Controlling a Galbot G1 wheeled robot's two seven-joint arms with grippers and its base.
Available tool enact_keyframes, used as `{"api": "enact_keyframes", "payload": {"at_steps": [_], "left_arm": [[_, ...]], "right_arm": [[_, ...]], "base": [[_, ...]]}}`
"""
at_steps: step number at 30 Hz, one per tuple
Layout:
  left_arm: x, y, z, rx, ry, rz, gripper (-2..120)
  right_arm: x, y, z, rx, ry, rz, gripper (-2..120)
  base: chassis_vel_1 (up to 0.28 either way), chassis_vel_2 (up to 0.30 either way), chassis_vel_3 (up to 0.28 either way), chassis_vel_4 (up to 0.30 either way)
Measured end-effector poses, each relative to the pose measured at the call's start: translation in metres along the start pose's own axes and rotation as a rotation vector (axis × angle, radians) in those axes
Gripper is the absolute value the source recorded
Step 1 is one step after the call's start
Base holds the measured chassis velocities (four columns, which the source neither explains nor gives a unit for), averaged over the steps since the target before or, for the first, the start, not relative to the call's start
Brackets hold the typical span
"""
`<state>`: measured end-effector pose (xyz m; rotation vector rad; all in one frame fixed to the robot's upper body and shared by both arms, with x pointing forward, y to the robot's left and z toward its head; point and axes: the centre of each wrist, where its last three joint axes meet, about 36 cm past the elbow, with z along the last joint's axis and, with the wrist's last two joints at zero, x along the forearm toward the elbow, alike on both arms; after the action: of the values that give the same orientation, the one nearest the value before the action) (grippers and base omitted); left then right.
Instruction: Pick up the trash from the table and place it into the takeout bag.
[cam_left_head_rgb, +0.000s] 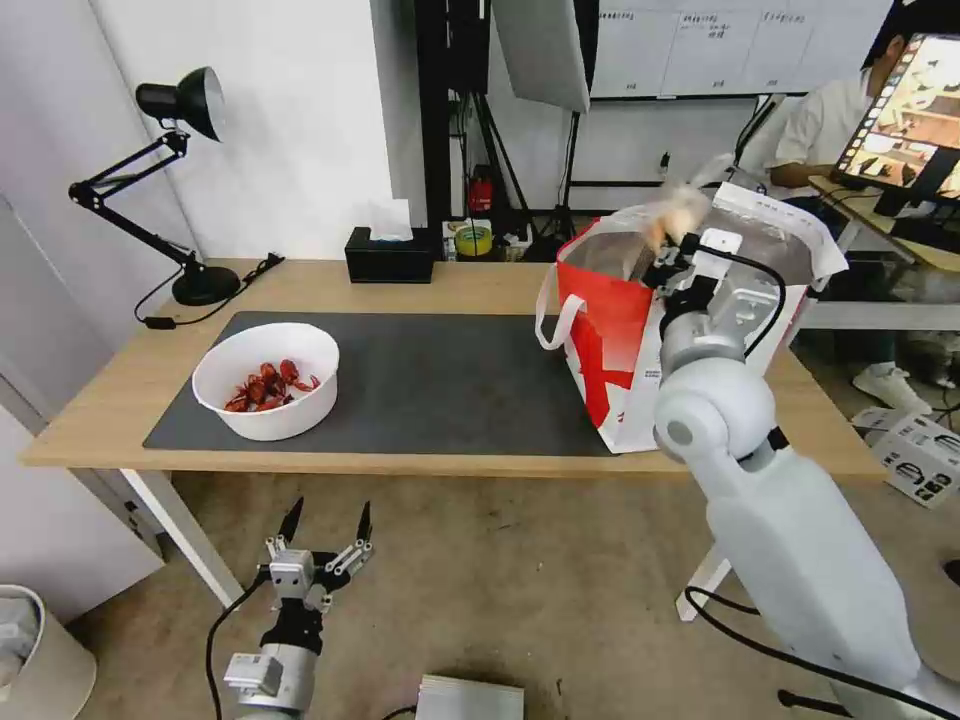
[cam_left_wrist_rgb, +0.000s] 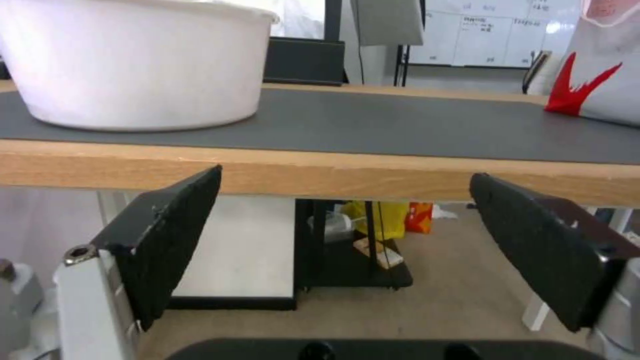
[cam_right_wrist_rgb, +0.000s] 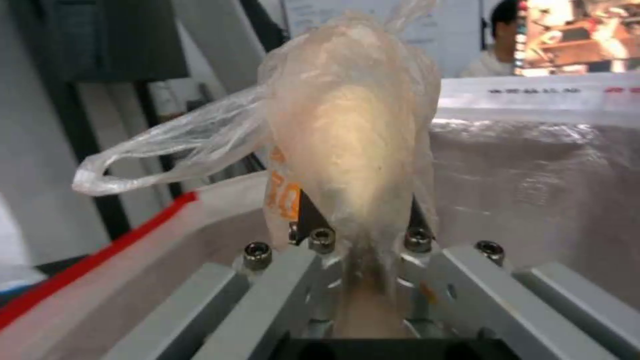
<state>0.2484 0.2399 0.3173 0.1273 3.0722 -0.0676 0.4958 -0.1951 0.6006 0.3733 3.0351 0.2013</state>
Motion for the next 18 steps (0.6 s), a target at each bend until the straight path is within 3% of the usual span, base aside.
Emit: {"api": "enact_keyframes", "payload": {"at_steps": [6, 18], "left_arm": [[0.0003, -0.0005, 0.0019, -0.001, 0.0, 0.0, 100], [-0.0001, -0.0005, 0.0033, -0.001, 0.0, 0.001, 100]], "right_arm": [[0.0012, 0.002, -0.0019, -0.007, 0.046, 0.005, 7], [0.0079, -0.0009, -0.0038, -0.015, 0.062, -0.01, 55]], "base": [[0.0, 0.0, 0.0, 0.0], [0.0, 0.0, 0.0, 0.0]]}}
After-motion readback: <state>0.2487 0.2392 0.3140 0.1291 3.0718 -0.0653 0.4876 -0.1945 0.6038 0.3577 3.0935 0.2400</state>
